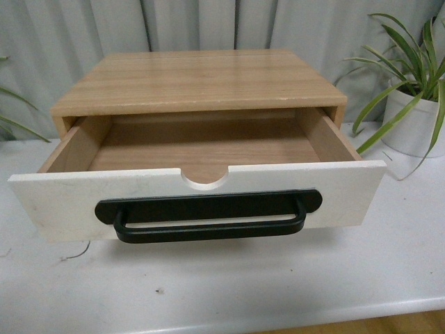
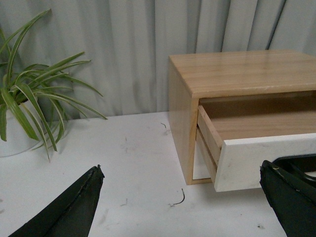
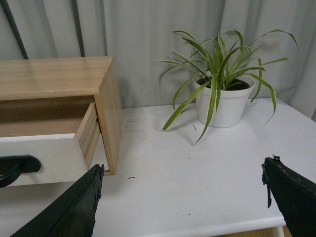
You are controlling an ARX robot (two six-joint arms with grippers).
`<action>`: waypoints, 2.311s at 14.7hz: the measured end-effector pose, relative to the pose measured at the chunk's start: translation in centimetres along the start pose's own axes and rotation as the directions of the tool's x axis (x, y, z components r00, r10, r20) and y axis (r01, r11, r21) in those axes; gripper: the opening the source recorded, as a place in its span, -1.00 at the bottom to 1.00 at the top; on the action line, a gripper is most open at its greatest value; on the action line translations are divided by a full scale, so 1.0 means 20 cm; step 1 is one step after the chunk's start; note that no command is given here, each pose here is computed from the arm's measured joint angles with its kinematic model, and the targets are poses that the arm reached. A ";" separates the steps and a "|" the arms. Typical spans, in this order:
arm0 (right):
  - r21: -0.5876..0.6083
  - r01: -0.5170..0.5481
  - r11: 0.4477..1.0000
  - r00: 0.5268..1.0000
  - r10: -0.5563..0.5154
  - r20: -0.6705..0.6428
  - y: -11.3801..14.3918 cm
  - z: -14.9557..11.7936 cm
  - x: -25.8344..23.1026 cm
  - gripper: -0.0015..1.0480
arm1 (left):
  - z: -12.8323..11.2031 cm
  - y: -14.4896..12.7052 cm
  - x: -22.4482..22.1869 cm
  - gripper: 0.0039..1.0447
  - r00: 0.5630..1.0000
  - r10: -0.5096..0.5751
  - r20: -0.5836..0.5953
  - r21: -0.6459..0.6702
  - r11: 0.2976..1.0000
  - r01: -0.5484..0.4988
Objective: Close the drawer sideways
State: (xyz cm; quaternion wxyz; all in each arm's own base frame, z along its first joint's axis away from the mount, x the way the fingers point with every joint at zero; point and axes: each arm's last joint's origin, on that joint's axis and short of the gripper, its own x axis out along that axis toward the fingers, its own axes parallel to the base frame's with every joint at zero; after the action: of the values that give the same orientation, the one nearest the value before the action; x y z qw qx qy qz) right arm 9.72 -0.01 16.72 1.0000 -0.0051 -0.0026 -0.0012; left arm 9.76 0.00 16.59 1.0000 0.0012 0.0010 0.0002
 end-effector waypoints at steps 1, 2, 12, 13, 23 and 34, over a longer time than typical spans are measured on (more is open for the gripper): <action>0.000 0.000 1.000 1.000 0.000 0.000 0.00 0.00 0.00 0.88 | 0.00 0.00 0.00 0.88 1.000 0.000 0.000 0.000 1.000 0.000; 0.000 0.000 1.000 1.000 0.000 0.000 0.00 0.00 0.00 0.88 | 0.00 0.00 0.00 0.88 1.000 0.000 0.000 0.000 1.000 0.000; 0.000 0.000 1.000 1.000 0.000 -0.001 0.00 0.00 0.00 0.88 | 0.00 0.00 0.00 0.88 1.000 0.000 0.000 0.000 1.000 0.000; 0.048 0.084 0.995 0.986 -0.076 -0.146 0.01 -0.01 0.00 0.88 | -0.01 0.00 0.00 0.88 0.998 -0.030 -0.050 -0.037 0.999 0.028; -0.460 -0.350 0.816 0.859 0.085 -0.504 0.38 0.09 0.19 0.88 | -0.08 -0.14 0.07 0.88 0.887 -0.315 -0.338 -0.748 0.662 -0.049; -0.486 -0.654 0.580 0.724 0.291 -0.625 0.69 -0.16 0.92 0.87 | -0.28 -0.34 0.73 0.88 0.832 -0.309 -0.460 -0.847 0.433 -0.308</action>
State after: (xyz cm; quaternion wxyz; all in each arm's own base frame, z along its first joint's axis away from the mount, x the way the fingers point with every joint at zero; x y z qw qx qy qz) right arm 28.23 13.80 13.43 0.8526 -0.3700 0.2475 0.2736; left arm 24.43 -6.80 11.04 0.7959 -0.5313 0.2903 0.0006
